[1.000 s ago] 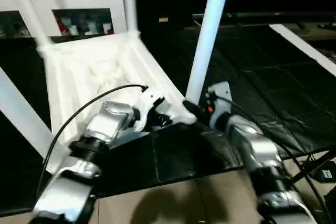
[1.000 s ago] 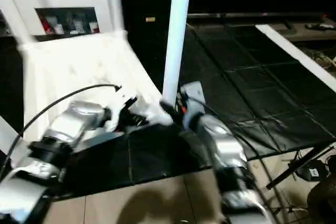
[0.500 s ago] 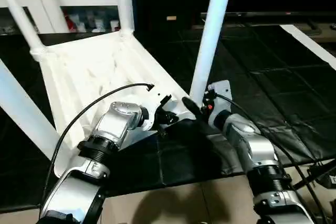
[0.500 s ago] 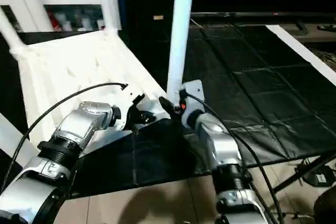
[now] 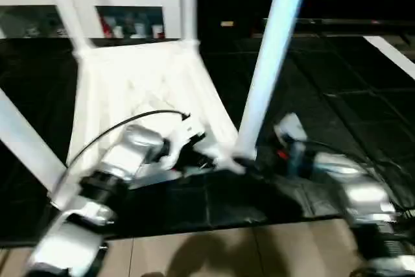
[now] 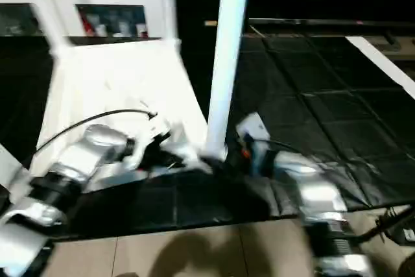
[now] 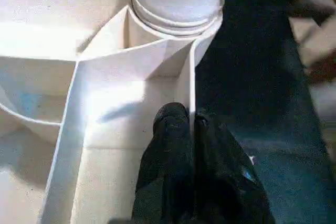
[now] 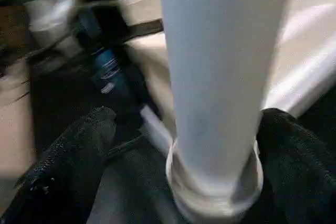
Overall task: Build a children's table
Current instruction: Rotate leg to tighten
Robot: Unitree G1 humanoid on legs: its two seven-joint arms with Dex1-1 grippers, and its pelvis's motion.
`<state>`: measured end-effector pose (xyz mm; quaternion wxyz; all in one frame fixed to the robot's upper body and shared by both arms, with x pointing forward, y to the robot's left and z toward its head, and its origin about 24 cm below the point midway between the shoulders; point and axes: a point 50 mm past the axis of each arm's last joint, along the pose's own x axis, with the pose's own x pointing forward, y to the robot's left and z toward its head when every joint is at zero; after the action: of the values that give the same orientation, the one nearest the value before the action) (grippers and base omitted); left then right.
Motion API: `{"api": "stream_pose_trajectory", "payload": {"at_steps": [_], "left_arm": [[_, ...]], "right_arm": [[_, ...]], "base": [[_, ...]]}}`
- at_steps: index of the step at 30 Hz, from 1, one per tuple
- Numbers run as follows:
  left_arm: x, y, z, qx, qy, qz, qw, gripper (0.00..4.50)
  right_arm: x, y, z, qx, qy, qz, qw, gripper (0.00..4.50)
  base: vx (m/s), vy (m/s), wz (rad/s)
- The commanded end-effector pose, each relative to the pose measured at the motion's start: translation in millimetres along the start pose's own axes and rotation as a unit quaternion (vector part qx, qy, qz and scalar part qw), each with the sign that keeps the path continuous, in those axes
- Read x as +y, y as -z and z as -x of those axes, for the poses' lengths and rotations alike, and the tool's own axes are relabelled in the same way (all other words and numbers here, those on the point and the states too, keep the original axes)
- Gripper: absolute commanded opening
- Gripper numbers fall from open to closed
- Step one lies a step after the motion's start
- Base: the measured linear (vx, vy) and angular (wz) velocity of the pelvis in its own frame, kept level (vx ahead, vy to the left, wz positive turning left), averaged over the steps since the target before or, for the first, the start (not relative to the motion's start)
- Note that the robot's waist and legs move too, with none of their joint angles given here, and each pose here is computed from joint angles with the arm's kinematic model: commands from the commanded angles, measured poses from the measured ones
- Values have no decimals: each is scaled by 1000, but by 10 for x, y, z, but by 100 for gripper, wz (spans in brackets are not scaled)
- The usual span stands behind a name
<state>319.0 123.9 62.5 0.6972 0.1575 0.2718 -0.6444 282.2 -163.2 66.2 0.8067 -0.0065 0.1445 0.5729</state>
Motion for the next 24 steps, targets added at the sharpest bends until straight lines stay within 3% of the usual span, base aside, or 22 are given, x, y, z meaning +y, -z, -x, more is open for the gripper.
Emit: {"api": "stream_pose_trajectory", "payload": {"at_steps": [1, 6, 12, 24], "left_arm": [[-117, -184, -86, -6, 76, -67, 995, 0], [-177, -130, -63, 25, 120, -106, 987, 0], [-215, -143, -46, 31, 153, -126, 980, 0], [-186, -112, -39, 40, 147, -136, 979, 0]], "right_arm": [[71, -10, 15, 8, -46, 2, 999, 439], [118, 19, 70, 34, -99, -6, 995, 439], [146, 30, 58, 44, -133, -18, 990, 380], [140, 40, -5, 60, -161, -20, 985, 283]], "base": [[0, 0, 0], [0, 0, 0], [0, 0, 0], [0, 0, 0]]}}
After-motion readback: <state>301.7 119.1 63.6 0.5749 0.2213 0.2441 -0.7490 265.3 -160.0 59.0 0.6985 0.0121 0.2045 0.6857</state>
